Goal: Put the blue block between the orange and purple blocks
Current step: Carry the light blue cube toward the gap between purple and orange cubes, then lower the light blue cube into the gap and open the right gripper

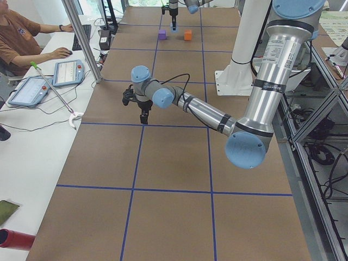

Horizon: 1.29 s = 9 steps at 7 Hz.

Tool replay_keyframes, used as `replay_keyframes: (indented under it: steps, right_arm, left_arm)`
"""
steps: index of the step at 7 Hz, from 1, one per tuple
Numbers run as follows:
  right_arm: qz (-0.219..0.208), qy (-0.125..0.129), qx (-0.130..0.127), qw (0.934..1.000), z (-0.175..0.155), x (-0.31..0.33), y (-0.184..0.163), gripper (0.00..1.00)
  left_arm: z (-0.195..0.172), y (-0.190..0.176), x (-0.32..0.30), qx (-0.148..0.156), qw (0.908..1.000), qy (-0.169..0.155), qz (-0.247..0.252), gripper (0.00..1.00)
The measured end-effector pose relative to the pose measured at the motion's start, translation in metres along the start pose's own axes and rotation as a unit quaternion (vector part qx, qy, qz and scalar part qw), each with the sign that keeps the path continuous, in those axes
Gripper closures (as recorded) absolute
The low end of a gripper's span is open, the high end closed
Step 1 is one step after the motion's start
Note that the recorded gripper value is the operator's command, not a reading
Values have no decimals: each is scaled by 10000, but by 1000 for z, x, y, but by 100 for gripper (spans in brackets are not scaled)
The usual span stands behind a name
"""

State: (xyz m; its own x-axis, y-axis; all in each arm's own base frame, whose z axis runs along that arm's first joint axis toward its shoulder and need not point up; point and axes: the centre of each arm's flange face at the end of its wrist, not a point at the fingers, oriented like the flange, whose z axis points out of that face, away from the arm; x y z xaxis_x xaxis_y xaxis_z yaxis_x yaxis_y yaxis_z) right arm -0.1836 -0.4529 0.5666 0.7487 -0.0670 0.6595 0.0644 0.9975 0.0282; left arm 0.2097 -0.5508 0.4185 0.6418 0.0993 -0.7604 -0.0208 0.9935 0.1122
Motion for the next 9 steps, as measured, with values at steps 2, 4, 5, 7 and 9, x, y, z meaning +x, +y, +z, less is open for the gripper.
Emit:
replay_keyframes:
  steps: [2,4,5,7,9]
  right_arm:
    - [-119,-7,-81,9999,12,-15,-6,100]
    - [-122,8,-149,9998,25,-21,-19,100]
    - [-105,25,-182,9998,29,-21,-21,92]
    - [-66,47,-246,9997,36,-17,-21,0]
    - [-68,36,-237,9997,35,-18,-22,0]
  left_arm:
    - [2,-1,-1,11,10000,-42,1,0]
    - [2,-1,-1,11,10000,-45,2,0]
    - [2,-1,-1,11,10000,-43,-1,0]
    - [2,-1,0,15,10000,-39,2,0]
    - [1,-1,1,20,10000,-35,2,0]
